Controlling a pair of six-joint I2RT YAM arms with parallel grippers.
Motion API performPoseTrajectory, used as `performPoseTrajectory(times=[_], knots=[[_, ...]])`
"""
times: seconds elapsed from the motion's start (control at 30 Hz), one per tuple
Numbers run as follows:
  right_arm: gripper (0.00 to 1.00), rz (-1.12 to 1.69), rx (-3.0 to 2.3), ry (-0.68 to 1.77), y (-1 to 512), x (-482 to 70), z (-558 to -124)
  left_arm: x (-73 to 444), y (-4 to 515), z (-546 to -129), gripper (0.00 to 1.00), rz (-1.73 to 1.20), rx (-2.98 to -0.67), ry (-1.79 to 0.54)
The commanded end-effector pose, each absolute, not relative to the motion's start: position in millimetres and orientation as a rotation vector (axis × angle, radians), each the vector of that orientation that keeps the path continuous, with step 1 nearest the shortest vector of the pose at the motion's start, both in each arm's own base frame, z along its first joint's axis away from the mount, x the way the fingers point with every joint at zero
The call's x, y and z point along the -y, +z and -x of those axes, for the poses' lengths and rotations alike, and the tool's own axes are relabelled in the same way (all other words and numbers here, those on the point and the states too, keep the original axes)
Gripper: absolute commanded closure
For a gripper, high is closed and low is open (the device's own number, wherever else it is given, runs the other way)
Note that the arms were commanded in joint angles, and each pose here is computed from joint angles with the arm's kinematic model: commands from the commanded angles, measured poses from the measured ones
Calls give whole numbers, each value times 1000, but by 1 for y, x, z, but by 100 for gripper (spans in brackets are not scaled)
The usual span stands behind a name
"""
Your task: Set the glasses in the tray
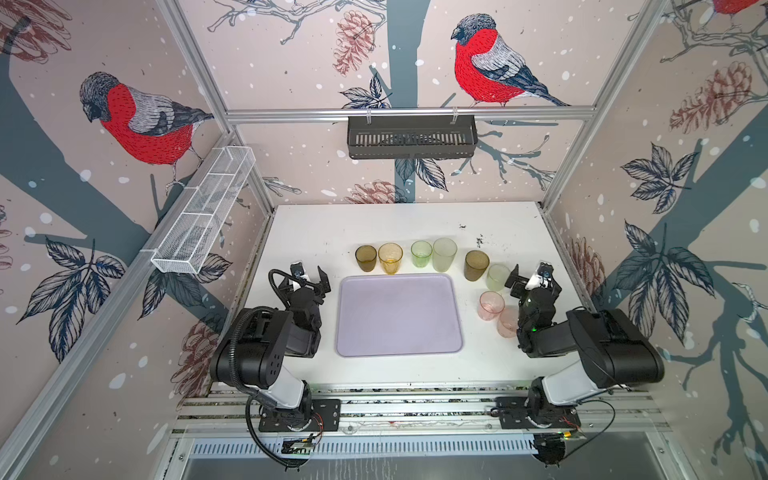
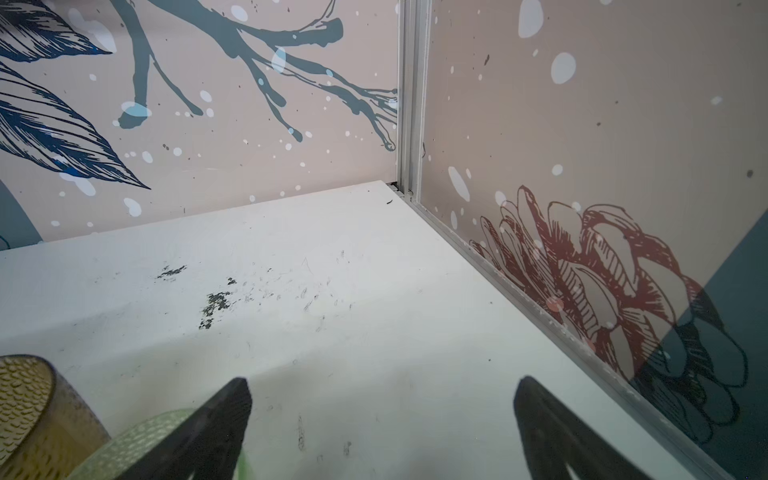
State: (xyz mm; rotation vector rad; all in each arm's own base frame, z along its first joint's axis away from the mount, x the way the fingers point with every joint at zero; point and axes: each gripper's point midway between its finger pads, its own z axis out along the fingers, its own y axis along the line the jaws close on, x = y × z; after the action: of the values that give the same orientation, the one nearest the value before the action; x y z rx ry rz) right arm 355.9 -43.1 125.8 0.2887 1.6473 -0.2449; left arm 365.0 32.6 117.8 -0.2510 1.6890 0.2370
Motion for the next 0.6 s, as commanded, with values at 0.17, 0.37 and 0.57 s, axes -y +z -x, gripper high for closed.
performPoseTrajectory(times=[0.17, 0.37, 0.57], knots=[[0, -292, -1613, -238, 134, 43, -358, -34, 134, -367, 2, 253, -1625, 248], [0, -292, -1614, -237, 134, 42, -358, -34, 134, -367, 2, 253, -1625, 247], [0, -292, -1615, -236, 134, 43, -359, -34, 134, -367, 2, 253, -1626, 249]])
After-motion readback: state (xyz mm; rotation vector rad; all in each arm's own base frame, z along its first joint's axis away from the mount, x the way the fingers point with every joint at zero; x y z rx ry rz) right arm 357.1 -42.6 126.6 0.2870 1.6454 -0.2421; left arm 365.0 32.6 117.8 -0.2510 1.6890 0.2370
